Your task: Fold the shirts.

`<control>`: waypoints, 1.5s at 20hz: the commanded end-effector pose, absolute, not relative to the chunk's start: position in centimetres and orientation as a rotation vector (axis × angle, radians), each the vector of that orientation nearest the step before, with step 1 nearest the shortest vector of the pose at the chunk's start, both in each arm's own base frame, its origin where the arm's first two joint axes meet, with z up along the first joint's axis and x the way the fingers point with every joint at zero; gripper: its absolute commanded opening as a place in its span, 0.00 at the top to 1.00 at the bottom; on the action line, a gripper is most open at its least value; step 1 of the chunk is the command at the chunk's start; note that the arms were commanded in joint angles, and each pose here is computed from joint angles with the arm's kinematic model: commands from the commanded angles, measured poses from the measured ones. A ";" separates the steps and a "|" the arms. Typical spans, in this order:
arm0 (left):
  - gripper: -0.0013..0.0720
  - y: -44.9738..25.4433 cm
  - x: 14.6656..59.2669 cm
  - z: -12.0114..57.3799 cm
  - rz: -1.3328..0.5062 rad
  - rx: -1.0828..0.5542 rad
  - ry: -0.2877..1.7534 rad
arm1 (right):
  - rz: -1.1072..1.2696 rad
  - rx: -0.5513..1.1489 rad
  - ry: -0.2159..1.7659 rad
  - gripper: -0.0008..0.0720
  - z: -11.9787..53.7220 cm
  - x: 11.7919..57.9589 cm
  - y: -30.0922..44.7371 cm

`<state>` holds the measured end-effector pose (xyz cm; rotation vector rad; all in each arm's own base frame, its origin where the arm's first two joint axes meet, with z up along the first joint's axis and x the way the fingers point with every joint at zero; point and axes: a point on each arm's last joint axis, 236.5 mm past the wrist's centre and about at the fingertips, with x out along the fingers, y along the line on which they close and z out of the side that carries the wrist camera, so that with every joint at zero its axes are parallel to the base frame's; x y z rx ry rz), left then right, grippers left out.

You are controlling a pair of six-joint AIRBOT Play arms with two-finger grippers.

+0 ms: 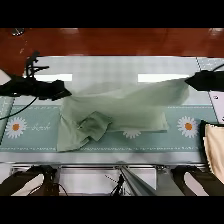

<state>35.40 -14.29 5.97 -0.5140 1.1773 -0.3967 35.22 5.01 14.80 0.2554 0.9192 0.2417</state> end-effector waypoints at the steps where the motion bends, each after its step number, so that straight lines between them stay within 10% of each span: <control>1: 0.95 -15.8 41.9 3.3 -0.369 -0.567 1.115 | 0.190 0.345 0.922 0.95 9.7 42.0 4.1; 5: 0.88 -16.8 45.7 3.0 -0.370 -0.619 1.083 | 0.190 0.461 0.967 0.95 5.6 47.5 4.6; 6: 0.63 -16.9 46.2 2.9 -0.370 -0.630 1.078 | 0.189 0.491 0.981 0.95 4.8 48.6 4.8; 7: 0.16 -17.0 46.2 2.8 -0.373 -0.628 1.087 | 0.187 0.516 0.988 0.86 4.2 49.6 4.8; 8: 0.02 -16.7 46.0 2.7 -0.375 -0.623 1.101 | 0.191 0.533 0.993 0.46 4.0 50.4 4.8; 9: 0.02 -15.6 45.5 2.7 -0.371 -0.608 1.133 | 0.193 0.540 1.001 0.12 4.0 50.9 4.2; 19: 0.03 -1.6 26.6 -6.0 -0.057 -0.620 1.663 | 0.016 0.719 1.368 0.14 -4.4 35.3 -7.0; 30: 0.02 -9.0 22.8 -10.7 -0.178 -0.803 1.630 | 0.163 0.844 1.412 0.14 -7.6 30.8 0.1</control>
